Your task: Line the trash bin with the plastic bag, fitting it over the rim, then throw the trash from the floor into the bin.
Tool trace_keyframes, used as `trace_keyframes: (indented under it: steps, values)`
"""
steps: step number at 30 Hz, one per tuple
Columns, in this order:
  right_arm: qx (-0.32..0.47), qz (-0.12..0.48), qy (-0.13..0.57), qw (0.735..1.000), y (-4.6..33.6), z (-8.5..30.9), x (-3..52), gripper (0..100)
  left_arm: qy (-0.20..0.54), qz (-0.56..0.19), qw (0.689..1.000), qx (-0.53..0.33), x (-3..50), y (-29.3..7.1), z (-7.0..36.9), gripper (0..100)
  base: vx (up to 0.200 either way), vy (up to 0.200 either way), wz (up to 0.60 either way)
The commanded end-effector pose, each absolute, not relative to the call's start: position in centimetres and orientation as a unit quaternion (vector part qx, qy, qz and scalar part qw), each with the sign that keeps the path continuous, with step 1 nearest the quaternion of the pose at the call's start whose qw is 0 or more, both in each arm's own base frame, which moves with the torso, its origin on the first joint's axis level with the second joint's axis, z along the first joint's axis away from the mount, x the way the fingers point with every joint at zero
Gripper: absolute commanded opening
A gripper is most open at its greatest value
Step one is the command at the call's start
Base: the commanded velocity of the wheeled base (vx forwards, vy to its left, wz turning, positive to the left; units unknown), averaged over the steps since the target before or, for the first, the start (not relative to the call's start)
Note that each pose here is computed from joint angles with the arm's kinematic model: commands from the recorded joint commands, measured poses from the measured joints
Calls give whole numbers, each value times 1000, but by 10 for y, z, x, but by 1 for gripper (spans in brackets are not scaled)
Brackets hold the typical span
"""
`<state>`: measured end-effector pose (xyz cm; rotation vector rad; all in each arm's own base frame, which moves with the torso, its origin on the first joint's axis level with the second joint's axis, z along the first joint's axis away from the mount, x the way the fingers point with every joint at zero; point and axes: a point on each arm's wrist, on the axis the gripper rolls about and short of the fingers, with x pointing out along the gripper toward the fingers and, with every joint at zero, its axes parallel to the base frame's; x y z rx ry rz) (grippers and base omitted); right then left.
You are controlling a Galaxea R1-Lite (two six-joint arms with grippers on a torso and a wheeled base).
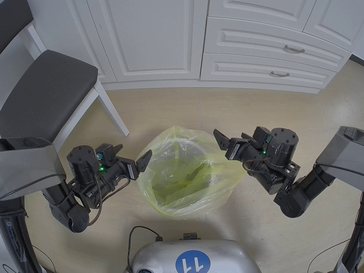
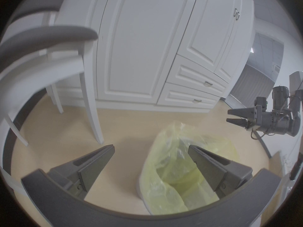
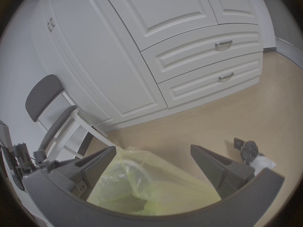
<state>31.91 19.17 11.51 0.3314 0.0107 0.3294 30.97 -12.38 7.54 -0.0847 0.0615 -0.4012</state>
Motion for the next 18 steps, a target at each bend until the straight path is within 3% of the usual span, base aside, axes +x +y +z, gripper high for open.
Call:
trace_keyframes:
  steps: [1, 10, 18]
  values:
    - [188, 147, 10, 971, 187, 105, 305, 100, 106, -226, 966, -73, 311, -113, 40, 100, 0, 0, 0]
    - [186, 147, 11, 971, 185, 102, 309, 100, 132, -211, 966, -73, 325, -113, 13, 100, 0, 0, 0]
    - [183, 146, 13, 972, 185, 101, 309, 100, 109, -150, 980, -69, 336, -67, 24, 100, 0, 0, 0]
